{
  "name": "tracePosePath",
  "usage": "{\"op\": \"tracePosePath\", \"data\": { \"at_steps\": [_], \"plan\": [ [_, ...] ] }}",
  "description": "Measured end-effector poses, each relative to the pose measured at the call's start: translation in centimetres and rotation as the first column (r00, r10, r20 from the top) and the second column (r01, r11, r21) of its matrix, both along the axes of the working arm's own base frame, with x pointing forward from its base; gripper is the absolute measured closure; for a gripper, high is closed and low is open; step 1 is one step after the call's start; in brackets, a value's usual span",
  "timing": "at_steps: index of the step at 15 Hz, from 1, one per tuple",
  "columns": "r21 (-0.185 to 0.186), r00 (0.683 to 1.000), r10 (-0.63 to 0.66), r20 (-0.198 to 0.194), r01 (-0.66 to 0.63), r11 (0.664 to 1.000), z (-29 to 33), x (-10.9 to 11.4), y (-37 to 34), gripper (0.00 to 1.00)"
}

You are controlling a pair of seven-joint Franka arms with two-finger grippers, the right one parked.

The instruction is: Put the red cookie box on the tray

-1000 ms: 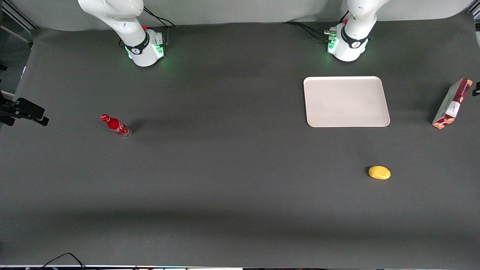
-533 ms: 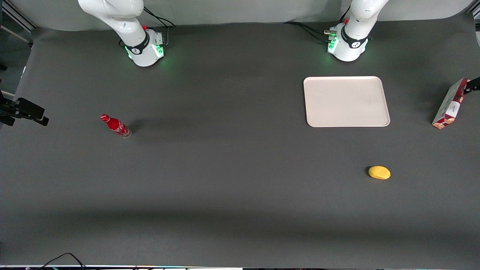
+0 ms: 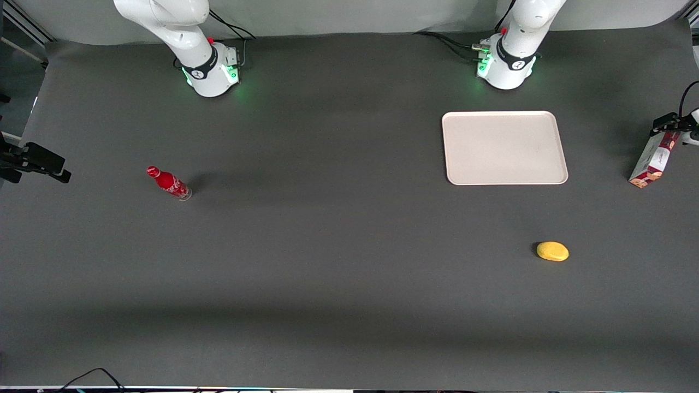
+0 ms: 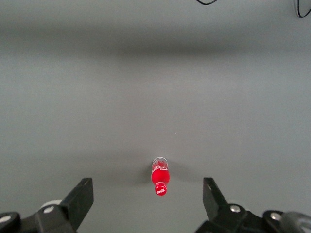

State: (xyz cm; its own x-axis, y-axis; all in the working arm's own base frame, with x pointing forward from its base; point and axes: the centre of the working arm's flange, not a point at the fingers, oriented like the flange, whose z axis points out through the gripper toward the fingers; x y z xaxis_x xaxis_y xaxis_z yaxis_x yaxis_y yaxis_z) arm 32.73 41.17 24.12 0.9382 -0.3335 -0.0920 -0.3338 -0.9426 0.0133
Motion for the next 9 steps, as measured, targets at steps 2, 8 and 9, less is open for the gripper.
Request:
{"op": "tracePosePath", "data": {
  "at_steps": [2,8,9],
  "plan": [
    [0.003,1.000,-0.010,0.007,0.010,1.000,-0.4,-0.4,-0.2,0.00],
    [0.022,0.998,-0.040,0.044,0.039,0.999,-2.3,0.8,-0.8,0.00],
    [0.025,0.998,-0.045,0.051,0.043,0.999,-2.6,1.0,-0.9,0.01]
  ]
}}
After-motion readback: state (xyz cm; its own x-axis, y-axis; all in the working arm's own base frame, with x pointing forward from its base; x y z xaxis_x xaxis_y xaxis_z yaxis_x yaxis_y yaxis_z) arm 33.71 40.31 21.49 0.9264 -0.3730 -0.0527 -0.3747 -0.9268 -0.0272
